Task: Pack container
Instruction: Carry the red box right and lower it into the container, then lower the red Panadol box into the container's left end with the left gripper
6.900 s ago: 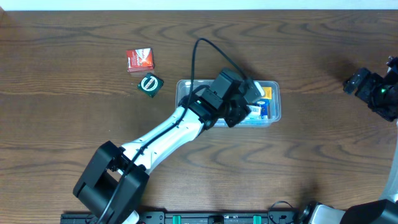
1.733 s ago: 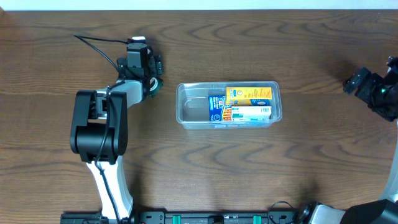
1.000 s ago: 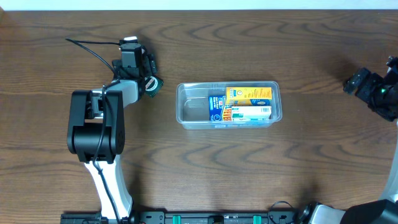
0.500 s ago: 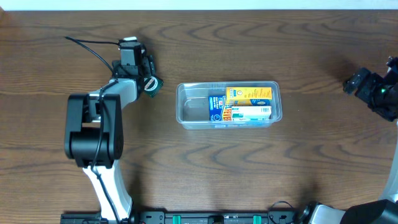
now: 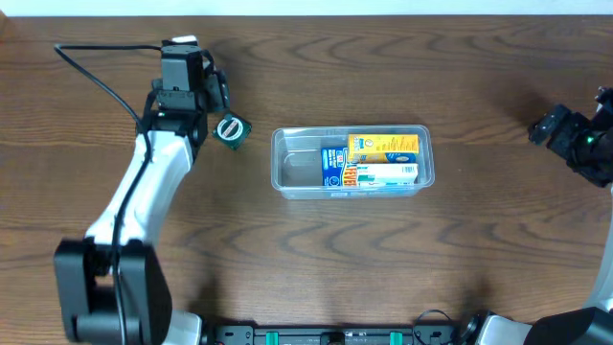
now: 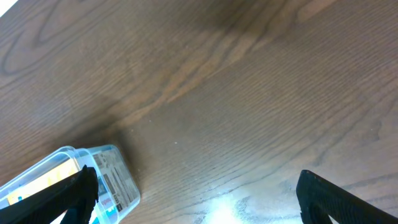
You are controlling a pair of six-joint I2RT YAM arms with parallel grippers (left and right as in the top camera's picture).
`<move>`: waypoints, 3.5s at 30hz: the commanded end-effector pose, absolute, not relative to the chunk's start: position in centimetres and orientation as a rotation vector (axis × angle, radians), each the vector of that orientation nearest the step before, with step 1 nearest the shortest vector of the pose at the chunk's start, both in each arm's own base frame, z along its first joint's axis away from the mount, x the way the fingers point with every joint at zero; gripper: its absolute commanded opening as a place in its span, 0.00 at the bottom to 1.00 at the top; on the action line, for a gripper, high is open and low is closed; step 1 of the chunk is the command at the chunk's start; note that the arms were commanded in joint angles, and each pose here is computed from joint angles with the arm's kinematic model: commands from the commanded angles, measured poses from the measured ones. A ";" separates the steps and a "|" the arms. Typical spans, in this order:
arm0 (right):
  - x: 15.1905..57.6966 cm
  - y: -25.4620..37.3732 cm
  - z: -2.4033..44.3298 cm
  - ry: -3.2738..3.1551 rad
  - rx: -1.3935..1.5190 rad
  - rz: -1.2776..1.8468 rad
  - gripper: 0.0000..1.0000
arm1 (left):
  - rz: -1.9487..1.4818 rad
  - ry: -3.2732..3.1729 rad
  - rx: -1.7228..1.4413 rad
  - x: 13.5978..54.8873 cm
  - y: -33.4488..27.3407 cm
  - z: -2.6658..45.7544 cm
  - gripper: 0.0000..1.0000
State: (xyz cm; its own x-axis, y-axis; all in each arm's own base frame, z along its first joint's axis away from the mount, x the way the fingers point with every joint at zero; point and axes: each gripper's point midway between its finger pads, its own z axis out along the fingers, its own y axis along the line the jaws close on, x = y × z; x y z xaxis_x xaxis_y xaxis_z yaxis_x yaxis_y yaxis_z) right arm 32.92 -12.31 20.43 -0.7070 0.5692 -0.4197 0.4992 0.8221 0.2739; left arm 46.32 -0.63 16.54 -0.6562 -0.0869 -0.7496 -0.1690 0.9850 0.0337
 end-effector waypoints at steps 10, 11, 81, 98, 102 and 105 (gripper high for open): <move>33.1 -12.5 20.9 2.491 0.802 0.196 0.99 | -0.058 2.293 0.080 40.0 -12.3 21.3 0.82; 33.1 -12.5 20.9 2.492 0.802 0.196 0.99 | -0.075 2.304 0.089 39.5 -13.1 21.1 0.82; 33.1 -12.5 20.9 2.492 0.802 0.195 0.99 | 0.110 2.648 0.062 33.7 -20.5 7.4 0.82; 33.1 -12.5 20.9 2.492 0.802 0.195 0.99 | 0.133 2.659 0.006 34.5 -19.0 7.0 0.82; 33.1 -12.5 20.9 2.491 0.802 0.196 0.99 | 0.133 2.659 0.006 34.5 -19.0 7.0 0.83; 33.1 -12.5 20.9 2.491 0.802 0.195 0.99 | 0.132 2.659 0.006 34.5 -19.0 7.0 0.84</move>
State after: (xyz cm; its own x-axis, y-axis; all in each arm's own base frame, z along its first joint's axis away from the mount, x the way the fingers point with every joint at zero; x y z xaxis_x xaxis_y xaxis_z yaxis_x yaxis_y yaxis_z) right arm 32.92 -12.31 20.43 -0.7070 0.5692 -0.4197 0.4992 0.8221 0.2739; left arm 34.13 -19.58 7.15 -0.8887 0.0363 -0.4571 0.0019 0.9971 0.0756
